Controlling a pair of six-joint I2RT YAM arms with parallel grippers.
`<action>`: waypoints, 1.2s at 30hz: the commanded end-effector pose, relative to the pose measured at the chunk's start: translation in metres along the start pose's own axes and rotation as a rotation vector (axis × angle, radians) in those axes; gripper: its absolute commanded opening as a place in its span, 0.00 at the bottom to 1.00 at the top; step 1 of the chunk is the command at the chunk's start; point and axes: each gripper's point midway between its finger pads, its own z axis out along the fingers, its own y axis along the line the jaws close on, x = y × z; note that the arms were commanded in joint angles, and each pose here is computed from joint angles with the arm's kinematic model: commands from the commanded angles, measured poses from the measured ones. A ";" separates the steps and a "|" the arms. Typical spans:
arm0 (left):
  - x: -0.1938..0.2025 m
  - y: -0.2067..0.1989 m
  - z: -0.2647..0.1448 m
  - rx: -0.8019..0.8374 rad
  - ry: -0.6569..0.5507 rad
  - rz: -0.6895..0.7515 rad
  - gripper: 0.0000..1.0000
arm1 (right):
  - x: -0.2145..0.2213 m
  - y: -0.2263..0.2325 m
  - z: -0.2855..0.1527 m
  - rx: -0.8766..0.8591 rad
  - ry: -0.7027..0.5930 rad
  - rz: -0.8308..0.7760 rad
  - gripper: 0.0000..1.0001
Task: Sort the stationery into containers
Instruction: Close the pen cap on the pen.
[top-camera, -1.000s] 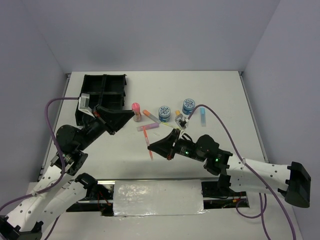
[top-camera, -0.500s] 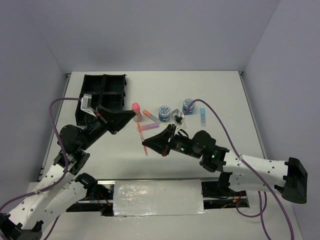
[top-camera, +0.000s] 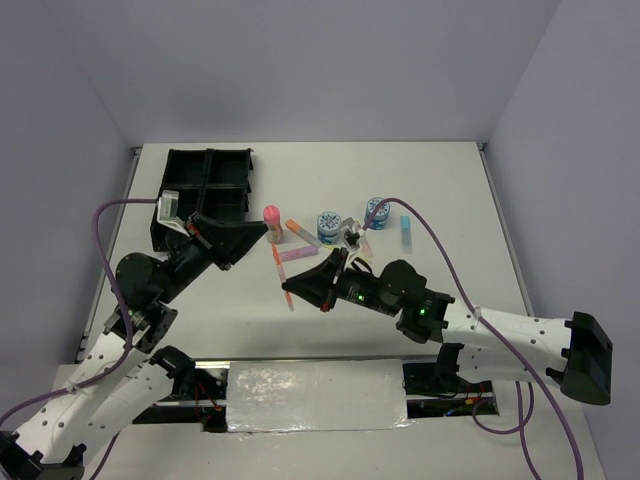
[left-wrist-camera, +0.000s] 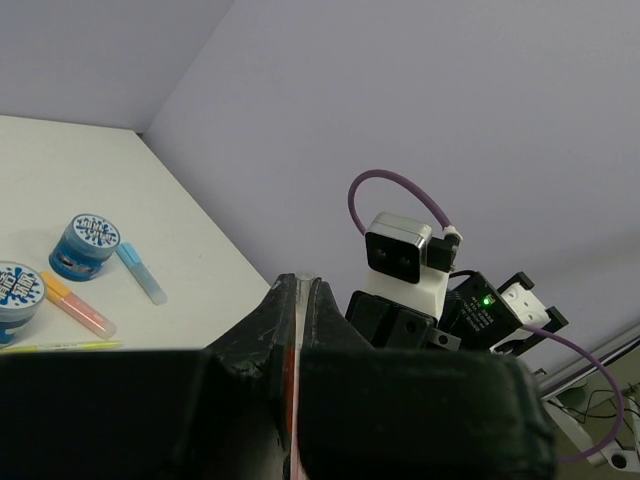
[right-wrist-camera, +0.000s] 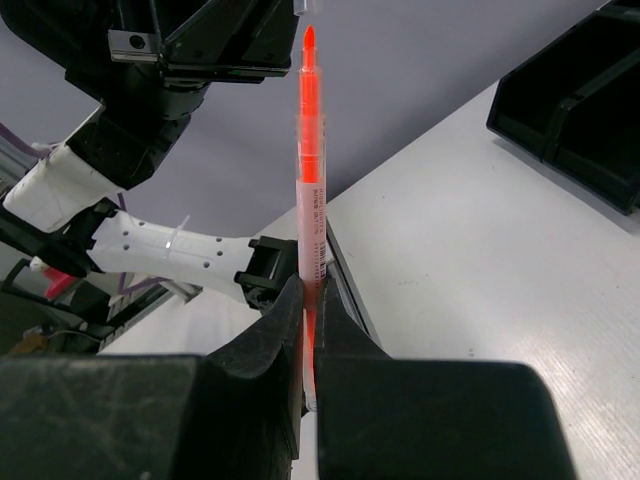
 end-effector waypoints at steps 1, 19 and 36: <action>-0.017 -0.018 0.000 0.051 -0.050 0.033 0.00 | -0.022 0.012 0.001 -0.016 -0.065 -0.024 0.00; -0.007 -0.006 0.002 0.037 -0.037 0.002 0.00 | -0.030 0.013 0.005 -0.006 -0.073 -0.045 0.00; -0.018 -0.009 -0.003 0.013 -0.079 0.036 0.00 | -0.018 0.007 0.011 0.005 -0.031 -0.037 0.00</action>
